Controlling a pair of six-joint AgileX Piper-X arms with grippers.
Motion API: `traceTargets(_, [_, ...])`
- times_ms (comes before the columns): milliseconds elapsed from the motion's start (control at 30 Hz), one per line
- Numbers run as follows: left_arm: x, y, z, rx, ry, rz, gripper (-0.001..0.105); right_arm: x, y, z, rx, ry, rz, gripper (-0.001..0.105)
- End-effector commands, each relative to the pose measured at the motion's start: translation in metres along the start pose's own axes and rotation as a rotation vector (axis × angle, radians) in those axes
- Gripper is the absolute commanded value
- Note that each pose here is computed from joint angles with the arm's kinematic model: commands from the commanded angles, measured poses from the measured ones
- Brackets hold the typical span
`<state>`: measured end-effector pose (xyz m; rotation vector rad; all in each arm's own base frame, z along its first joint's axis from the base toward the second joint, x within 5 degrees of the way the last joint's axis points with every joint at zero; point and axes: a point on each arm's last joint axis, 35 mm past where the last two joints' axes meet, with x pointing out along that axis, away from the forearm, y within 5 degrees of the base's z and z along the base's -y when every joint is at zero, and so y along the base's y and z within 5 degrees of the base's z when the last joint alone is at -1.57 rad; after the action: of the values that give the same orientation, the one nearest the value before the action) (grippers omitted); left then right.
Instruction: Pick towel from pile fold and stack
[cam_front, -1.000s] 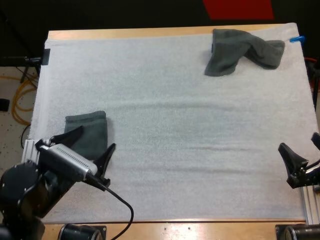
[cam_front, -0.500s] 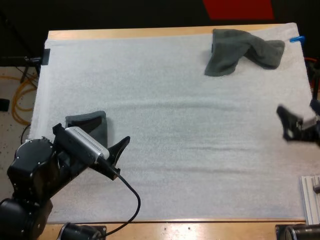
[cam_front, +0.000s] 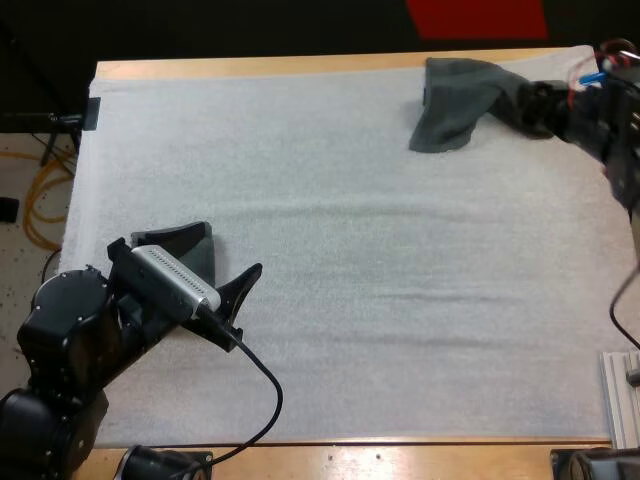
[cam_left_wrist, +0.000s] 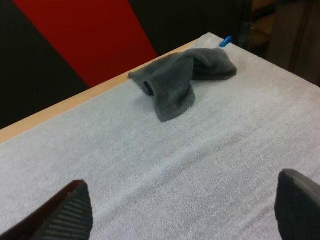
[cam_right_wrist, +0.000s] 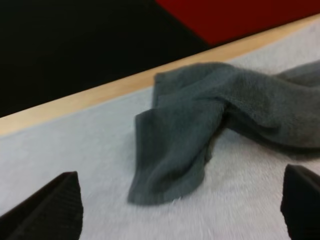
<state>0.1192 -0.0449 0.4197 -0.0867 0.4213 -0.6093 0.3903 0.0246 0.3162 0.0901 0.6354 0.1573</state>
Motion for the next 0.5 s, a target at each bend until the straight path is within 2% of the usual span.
traceTargets(0, [0.0, -0.001, 0.002, 0.001, -0.011, -0.011, 0.072, 0.008, 0.0, 0.006, 0.021, -0.023, -0.007, 0.078])
traceTargets(267, [0.0, -0.001, 0.002, -0.035, -0.009, -0.011, 0.072, 0.113, -0.02, -0.006, 0.244, 0.039, -0.117, 0.078])
traceTargets(467, [0.0, -0.001, 0.002, -0.035, -0.009, -0.011, 0.072, 0.148, -0.031, -0.02, 0.365, 0.05, -0.285, 0.078])
